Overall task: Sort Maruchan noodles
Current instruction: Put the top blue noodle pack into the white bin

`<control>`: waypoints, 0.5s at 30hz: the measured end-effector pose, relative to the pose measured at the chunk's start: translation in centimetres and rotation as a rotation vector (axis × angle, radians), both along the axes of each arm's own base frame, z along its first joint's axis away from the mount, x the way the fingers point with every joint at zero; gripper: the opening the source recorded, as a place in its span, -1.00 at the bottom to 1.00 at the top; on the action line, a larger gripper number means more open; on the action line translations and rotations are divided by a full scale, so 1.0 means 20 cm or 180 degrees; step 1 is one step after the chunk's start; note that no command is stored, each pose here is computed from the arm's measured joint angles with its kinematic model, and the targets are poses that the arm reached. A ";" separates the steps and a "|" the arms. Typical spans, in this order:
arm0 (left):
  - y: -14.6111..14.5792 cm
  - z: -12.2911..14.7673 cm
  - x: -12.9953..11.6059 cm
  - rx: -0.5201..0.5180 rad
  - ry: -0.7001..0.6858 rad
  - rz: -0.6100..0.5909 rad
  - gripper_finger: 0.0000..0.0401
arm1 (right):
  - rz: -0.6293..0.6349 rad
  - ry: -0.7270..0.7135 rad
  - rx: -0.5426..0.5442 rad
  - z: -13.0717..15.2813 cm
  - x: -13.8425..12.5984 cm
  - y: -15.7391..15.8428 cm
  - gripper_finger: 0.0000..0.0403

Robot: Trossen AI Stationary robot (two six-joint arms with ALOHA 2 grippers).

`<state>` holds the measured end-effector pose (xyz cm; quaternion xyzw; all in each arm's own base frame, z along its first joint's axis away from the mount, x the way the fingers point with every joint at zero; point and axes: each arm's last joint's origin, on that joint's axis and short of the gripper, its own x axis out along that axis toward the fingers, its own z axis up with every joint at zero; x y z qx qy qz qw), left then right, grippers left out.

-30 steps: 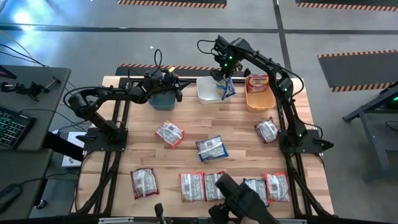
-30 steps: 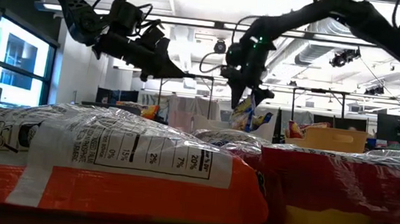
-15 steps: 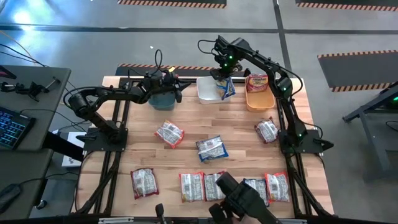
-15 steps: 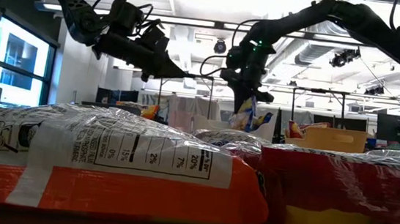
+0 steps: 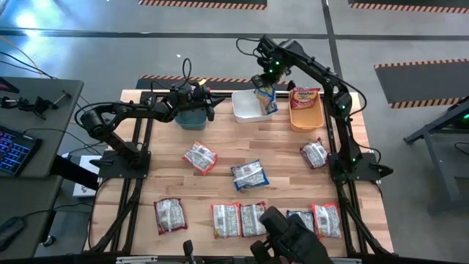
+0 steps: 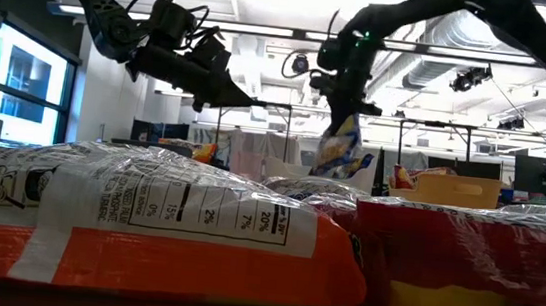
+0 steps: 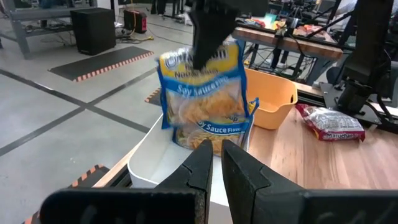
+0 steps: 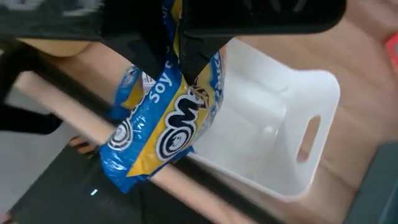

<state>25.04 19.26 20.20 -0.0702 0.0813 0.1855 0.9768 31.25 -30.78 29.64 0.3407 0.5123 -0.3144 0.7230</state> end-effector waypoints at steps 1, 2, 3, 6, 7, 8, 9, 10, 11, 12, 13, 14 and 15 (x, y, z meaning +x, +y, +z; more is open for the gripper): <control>0.00 0.00 0.00 0.0000 0.0000 0.0000 -0.88 | -0.0025 0.0004 -0.0060 0.02 0.00 0.01 -1.00; 0.00 0.00 0.00 0.0001 0.0000 0.0000 -0.88 | -0.0055 0.0000 -0.0113 0.03 0.01 0.02 -1.00; 0.00 0.00 0.00 0.0001 0.0000 0.0001 -0.88 | -0.0073 -0.0009 -0.0167 0.04 0.02 0.02 -1.00; 0.00 0.00 0.00 -0.0002 0.0001 0.0001 -0.88 | -0.0171 0.0058 -0.0281 0.03 0.05 0.05 -1.00; 0.00 0.00 0.00 -0.0004 0.0005 0.0001 -0.88 | -0.0200 0.0068 -0.0327 0.02 0.07 0.07 -1.00; 0.00 0.00 0.00 -0.0009 0.0010 0.0001 -0.88 | -0.0226 0.0068 -0.0358 0.01 0.09 0.08 -1.00; 0.00 0.00 0.00 -0.0018 0.0022 0.0001 -0.88 | -0.0254 0.0089 -0.0372 0.00 0.11 0.10 -1.00; 0.00 -0.01 0.00 -0.0024 0.0029 0.0000 -0.88 | -0.0292 0.0140 -0.0402 -0.02 0.13 0.12 -1.00; 0.00 -0.01 0.00 -0.0025 0.0030 0.0000 -0.88 | -0.0342 0.0188 -0.0492 -0.03 0.15 0.14 -1.00; 0.00 -0.01 0.00 -0.0023 0.0027 0.0001 -0.88 | -0.0371 0.0226 -0.0593 -0.04 0.17 0.16 -1.00; 0.00 -0.01 0.00 -0.0022 0.0026 0.0000 -0.88 | -0.0390 0.0267 -0.0656 -0.05 0.19 0.18 -1.00; 0.00 -0.01 0.00 -0.0017 0.0029 0.0000 -0.88 | -0.0405 0.0327 -0.0713 -0.07 0.21 0.20 -1.00; 0.00 -0.01 0.00 -0.0004 0.0039 -0.0003 -0.88 | -0.0429 0.0387 -0.0768 -0.09 0.22 0.21 -1.00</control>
